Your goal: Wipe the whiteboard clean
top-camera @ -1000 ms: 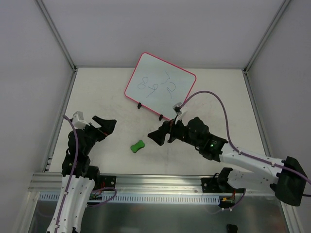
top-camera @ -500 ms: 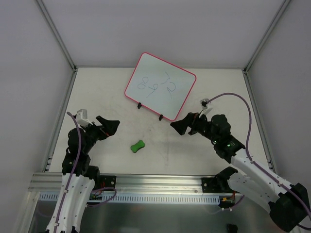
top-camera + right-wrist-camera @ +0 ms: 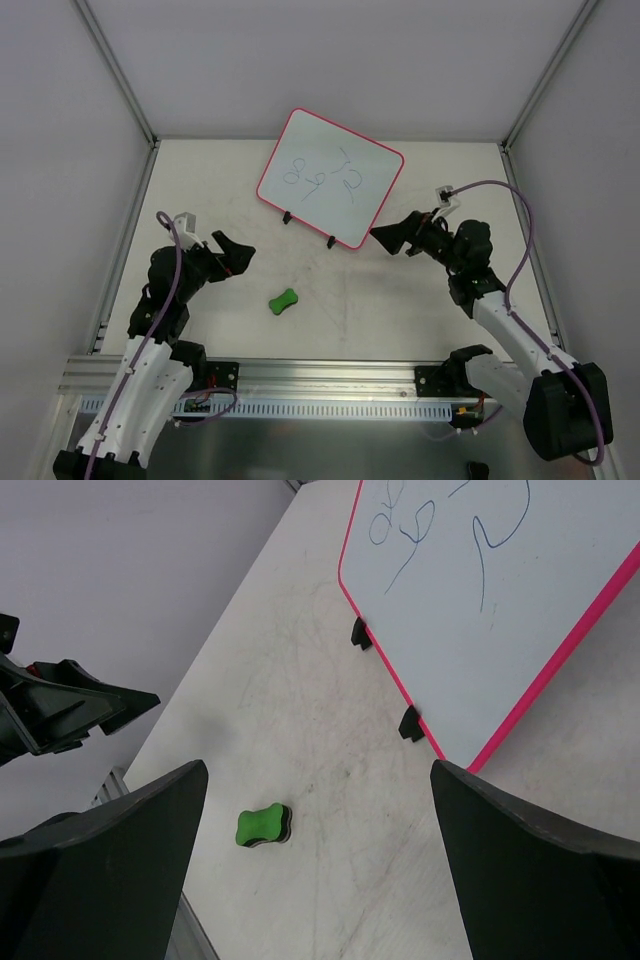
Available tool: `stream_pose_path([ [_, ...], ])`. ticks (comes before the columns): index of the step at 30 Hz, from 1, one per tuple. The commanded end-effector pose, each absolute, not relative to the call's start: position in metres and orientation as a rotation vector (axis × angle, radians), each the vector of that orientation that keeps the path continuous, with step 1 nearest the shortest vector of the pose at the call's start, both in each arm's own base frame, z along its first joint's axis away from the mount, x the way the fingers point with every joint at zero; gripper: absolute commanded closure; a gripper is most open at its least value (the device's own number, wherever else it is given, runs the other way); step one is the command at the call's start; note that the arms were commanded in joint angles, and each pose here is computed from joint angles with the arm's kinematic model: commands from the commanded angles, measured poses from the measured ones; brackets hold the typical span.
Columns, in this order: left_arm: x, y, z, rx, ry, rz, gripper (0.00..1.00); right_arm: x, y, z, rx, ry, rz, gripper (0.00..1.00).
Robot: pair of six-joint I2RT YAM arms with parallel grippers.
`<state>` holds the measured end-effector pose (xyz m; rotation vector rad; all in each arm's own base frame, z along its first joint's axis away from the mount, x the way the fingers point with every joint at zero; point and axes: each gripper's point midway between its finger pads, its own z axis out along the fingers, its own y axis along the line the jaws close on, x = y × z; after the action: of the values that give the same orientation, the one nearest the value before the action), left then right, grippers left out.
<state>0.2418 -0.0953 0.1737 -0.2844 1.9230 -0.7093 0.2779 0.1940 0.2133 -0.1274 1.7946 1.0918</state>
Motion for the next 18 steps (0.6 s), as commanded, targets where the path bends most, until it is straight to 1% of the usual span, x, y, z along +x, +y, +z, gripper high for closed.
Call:
stream_pose_path([
  [1,0.252,-0.099,0.19,-0.228,1.895,-0.638,0.01,0.286,0.194,0.239,-0.207,1.639,1.119,0.01],
  [2,0.255,-0.096,0.193,-0.24,1.89,-0.593,0.01,0.29,0.193,0.235,-0.204,1.639,1.114,0.01],
  [6,0.255,-0.116,0.187,-0.179,1.935,-0.563,0.01,0.302,0.188,0.235,-0.208,1.553,1.115,0.01],
  [11,0.252,-0.114,0.181,-0.159,1.96,-0.527,0.01,0.32,0.182,0.227,-0.181,1.512,1.192,0.01],
  [12,0.248,-0.113,0.177,-0.149,1.977,-0.511,0.01,0.323,0.182,0.234,-0.197,1.463,1.201,0.01],
  [13,0.246,-0.114,0.176,-0.137,1.983,-0.501,0.01,0.33,0.182,0.222,-0.178,1.496,1.23,0.01],
  [16,0.241,-0.118,0.172,-0.086,1.991,-0.49,0.01,0.348,0.181,0.214,-0.164,1.499,1.233,0.01],
  [18,0.235,-0.129,0.17,-0.005,1.998,-0.488,0.01,0.352,0.181,0.213,-0.187,1.482,1.215,0.01],
])
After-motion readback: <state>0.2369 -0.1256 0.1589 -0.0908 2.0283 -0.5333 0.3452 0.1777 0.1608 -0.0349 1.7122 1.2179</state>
